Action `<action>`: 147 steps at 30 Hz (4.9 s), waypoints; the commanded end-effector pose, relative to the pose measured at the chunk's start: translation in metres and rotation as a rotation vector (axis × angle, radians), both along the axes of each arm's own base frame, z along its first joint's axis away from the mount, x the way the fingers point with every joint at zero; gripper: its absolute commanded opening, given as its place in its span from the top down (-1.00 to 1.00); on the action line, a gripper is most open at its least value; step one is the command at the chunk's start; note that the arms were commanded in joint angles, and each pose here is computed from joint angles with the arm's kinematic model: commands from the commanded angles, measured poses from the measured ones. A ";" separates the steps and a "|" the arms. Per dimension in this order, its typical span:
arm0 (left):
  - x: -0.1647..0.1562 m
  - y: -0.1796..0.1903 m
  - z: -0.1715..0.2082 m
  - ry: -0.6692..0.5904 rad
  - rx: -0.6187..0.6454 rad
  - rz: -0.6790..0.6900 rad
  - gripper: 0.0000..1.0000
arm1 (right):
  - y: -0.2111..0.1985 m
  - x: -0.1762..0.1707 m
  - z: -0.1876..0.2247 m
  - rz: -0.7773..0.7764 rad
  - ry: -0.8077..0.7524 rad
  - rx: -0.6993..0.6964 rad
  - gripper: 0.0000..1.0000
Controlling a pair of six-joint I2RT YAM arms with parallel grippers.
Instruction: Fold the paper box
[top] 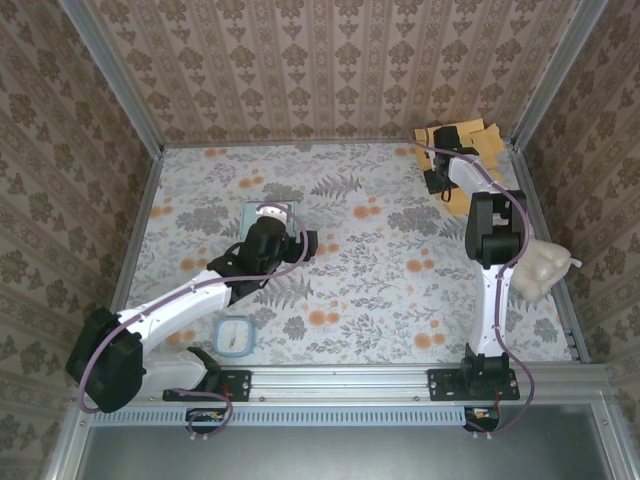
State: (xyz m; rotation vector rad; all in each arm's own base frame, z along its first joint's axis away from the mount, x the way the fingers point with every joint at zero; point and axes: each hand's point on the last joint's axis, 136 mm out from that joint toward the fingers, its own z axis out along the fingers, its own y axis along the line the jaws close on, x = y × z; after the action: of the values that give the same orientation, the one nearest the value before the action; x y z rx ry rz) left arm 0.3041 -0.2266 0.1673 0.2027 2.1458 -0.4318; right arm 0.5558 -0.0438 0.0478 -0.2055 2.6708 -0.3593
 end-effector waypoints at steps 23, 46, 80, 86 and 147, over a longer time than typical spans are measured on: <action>-0.005 0.000 0.006 -0.026 0.011 -0.002 -0.93 | 0.006 -0.008 0.024 0.026 -0.066 0.050 0.00; -0.004 -0.002 0.004 -0.020 0.028 0.005 -0.93 | 0.006 -0.018 -0.002 0.073 0.035 -0.015 0.94; -0.088 0.124 0.024 0.047 -0.214 0.358 -0.94 | 0.310 -0.283 0.114 0.275 -0.267 0.599 0.49; -0.089 0.115 0.008 0.099 -0.200 0.326 -0.94 | 0.345 -0.288 0.086 0.306 -0.172 0.737 0.19; -0.040 -0.041 0.030 -0.525 -0.008 -0.394 1.00 | 0.251 -0.272 0.186 0.971 -0.397 0.018 -0.04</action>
State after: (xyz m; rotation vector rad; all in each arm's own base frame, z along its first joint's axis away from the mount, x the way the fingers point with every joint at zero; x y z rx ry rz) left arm 0.2757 -0.2638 0.1732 0.5932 1.7293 -0.5289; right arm 0.3005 0.2127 0.2375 -1.0201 1.9617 -0.0170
